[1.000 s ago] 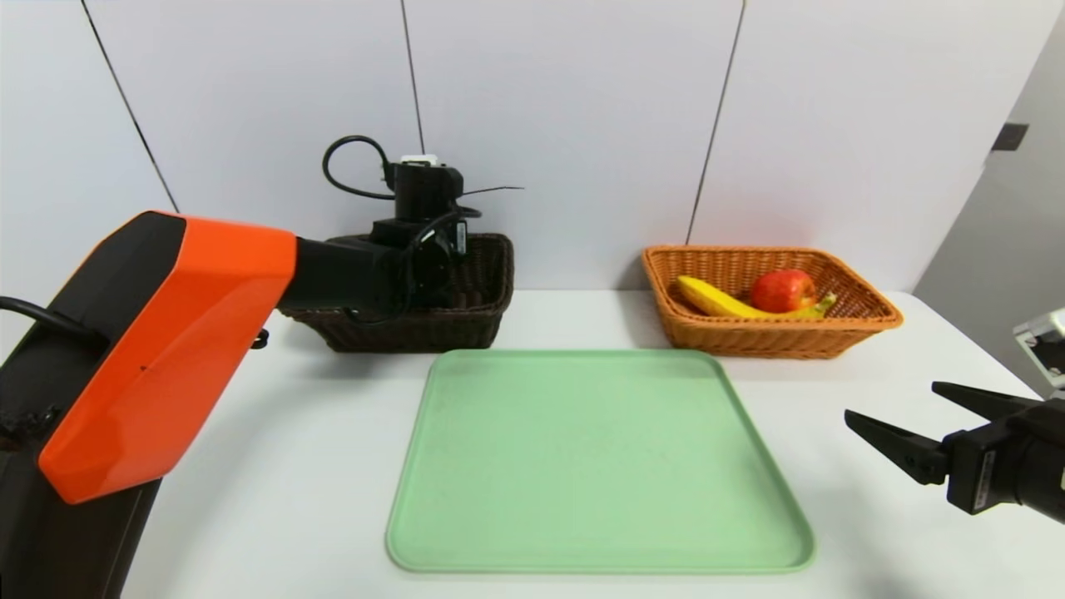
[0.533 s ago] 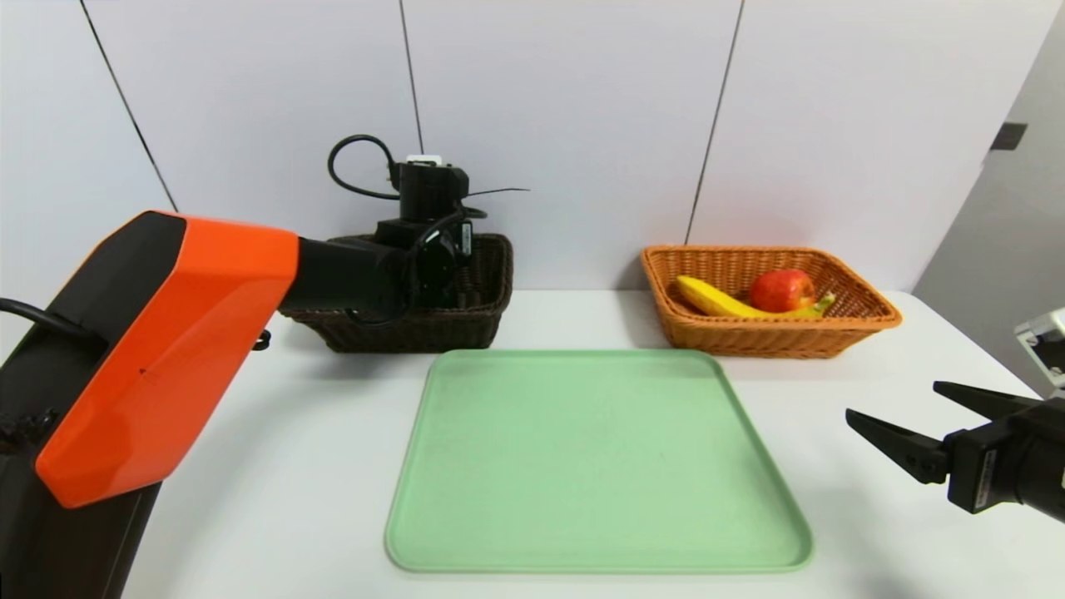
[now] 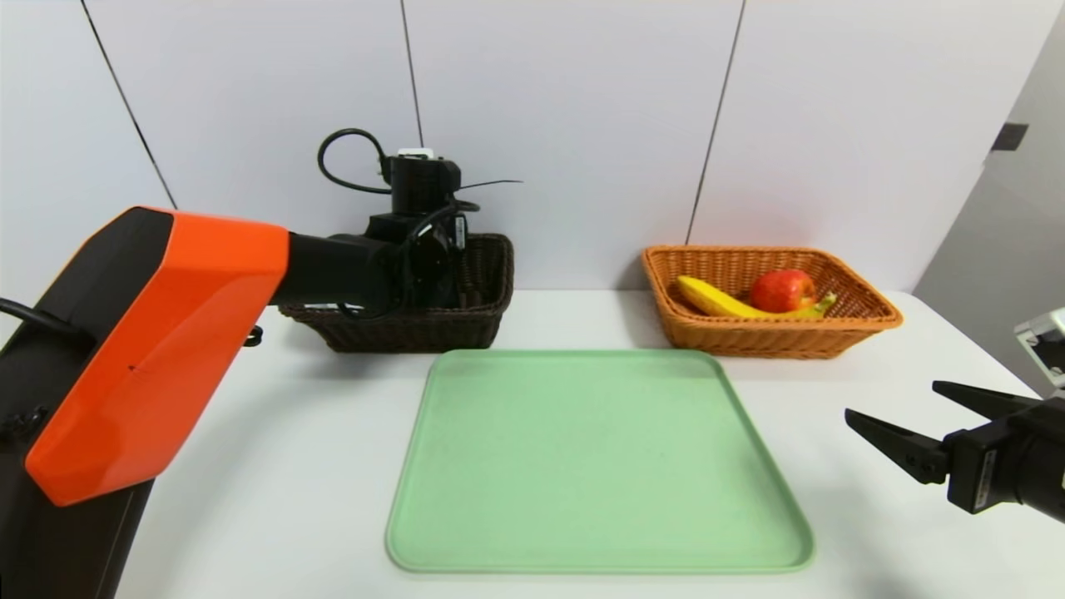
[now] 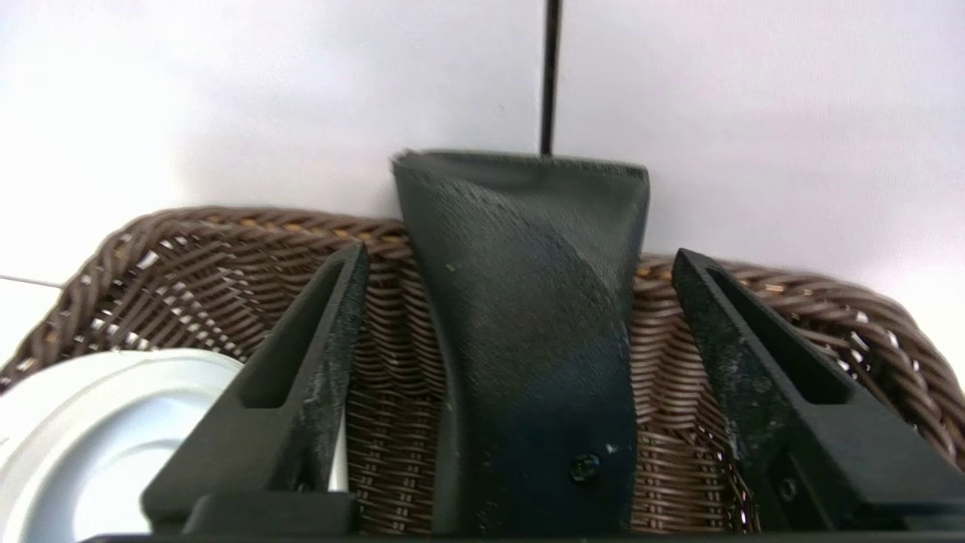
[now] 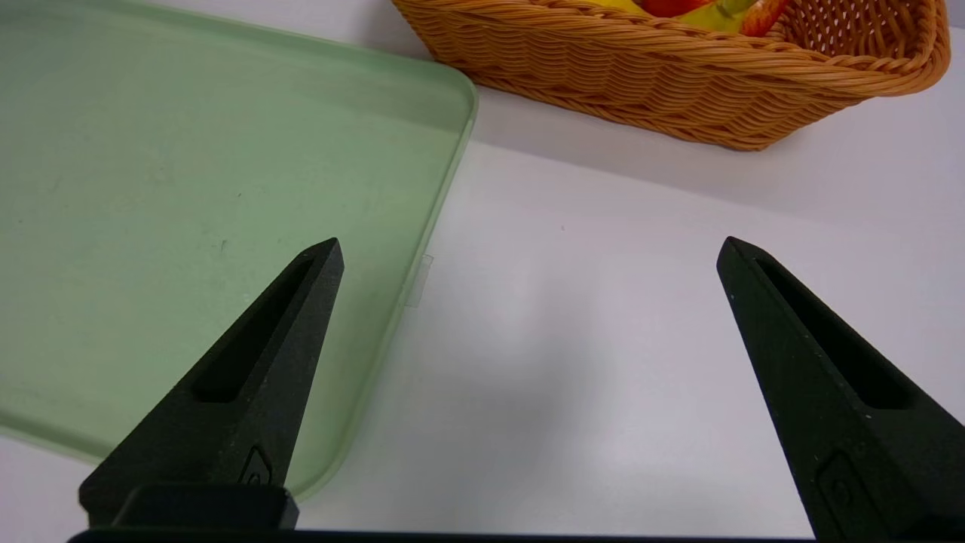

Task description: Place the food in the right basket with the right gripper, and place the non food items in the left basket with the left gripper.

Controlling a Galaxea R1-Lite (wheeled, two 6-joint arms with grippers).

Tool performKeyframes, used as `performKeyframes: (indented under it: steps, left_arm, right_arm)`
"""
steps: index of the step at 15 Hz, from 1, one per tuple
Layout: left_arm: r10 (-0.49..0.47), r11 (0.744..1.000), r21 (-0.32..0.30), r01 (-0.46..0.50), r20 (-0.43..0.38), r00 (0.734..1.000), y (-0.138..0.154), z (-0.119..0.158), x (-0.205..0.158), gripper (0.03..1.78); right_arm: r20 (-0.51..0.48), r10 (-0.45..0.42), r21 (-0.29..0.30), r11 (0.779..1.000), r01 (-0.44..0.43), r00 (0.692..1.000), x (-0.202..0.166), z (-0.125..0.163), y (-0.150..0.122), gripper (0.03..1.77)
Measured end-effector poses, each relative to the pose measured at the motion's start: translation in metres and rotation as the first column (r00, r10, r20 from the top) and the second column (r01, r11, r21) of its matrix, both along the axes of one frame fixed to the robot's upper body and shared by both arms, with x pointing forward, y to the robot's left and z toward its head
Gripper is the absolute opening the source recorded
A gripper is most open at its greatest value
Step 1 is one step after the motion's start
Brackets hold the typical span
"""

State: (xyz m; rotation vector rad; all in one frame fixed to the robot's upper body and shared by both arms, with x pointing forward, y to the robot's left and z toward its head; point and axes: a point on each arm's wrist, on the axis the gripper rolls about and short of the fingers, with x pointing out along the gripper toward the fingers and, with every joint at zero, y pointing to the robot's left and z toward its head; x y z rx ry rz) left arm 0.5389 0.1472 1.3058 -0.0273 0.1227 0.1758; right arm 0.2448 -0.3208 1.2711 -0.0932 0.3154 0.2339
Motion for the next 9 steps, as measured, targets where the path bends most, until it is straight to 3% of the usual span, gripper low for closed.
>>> performKeyframes:
  steps: [5,9]
  left_arm:
    - [0.003,1.0,0.0,-0.003,0.023,1.0,0.01,0.034,-0.017,1.56]
    - [0.048,0.999,0.021,-0.047,-0.017,0.999,0.047,0.079,-0.054,1.62]
  right_arm:
    - [0.012,0.0,0.001,1.0,0.0,1.0,0.001,0.003,0.0,1.71]
    - [0.038,-0.002,0.004,1.0,0.002,0.999,0.0,0.009,0.0,1.71]
